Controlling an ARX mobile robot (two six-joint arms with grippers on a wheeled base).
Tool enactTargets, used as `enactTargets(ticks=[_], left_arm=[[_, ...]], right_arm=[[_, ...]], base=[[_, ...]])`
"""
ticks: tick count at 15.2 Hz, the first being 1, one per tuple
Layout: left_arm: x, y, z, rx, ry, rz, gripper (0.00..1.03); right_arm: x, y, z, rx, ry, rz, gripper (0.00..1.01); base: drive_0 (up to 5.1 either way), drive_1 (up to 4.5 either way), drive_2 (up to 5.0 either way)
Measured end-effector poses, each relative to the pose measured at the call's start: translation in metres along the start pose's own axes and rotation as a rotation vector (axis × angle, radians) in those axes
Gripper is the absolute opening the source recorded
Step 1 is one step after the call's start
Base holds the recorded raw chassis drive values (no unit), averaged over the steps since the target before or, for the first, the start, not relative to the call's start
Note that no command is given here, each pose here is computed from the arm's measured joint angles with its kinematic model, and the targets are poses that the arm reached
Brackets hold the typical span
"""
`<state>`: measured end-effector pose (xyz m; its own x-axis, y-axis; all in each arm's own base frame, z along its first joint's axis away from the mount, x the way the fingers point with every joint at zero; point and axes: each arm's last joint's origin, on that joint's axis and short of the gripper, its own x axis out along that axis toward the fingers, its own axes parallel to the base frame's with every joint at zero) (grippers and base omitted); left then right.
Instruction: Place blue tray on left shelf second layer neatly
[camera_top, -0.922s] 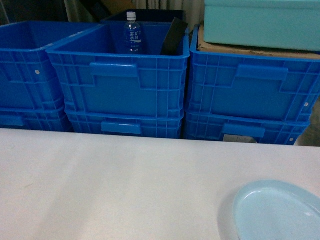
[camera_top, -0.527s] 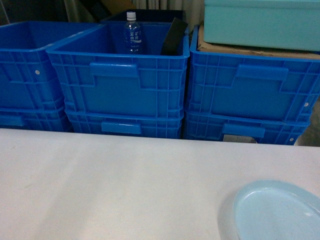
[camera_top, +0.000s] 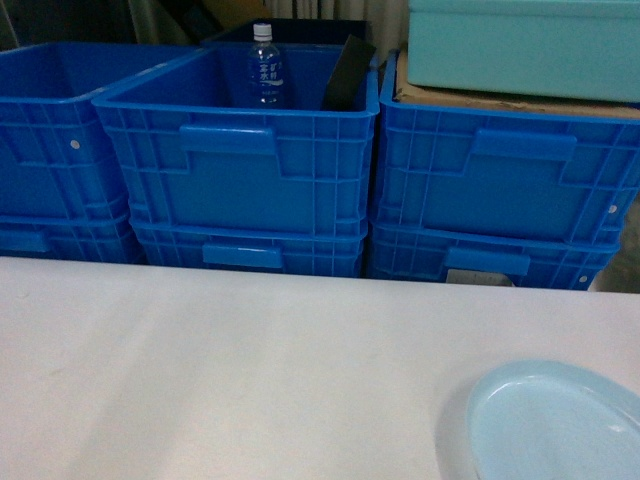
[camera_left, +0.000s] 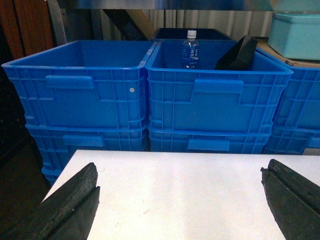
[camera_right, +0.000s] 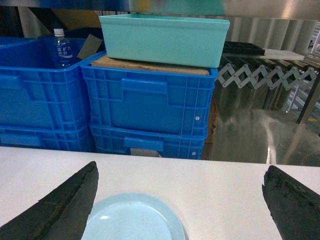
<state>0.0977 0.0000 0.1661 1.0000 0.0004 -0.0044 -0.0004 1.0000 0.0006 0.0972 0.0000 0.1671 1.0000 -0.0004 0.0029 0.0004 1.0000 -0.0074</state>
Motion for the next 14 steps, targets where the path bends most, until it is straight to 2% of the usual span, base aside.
enactTargets(ticks=[7,8,10,12,14], left_arm=[[0.0,0.0,0.0,0.0,0.0,0.0,0.98],[0.0,0.0,0.0,0.0,0.0,0.0,0.98],[0.0,0.0,0.0,0.0,0.0,0.0,0.98],[0.0,0.0,0.0,0.0,0.0,0.0,0.98],[0.0,0.0,0.0,0.0,0.0,0.0,0.98]], right_arm=[[0.0,0.001,0.002,0.0,-0.014,-0.006,0.98],[0.003,0.008,0.007,0.003,-0.064,0.007,0.98],[0.009,0.02,0.008,0.0,-0.057,0.058,0.98],[0.02,0.019,0.011,-0.012,-0.038,0.054,0.98],[0.034,0.015,0.024,-0.028,-0.056,0.069,0.98]], base=[[0.0,0.0,0.0],[0.0,0.0,0.0],[0.0,0.0,0.0],[0.0,0.0,0.0],[0.0,0.0,0.0]])
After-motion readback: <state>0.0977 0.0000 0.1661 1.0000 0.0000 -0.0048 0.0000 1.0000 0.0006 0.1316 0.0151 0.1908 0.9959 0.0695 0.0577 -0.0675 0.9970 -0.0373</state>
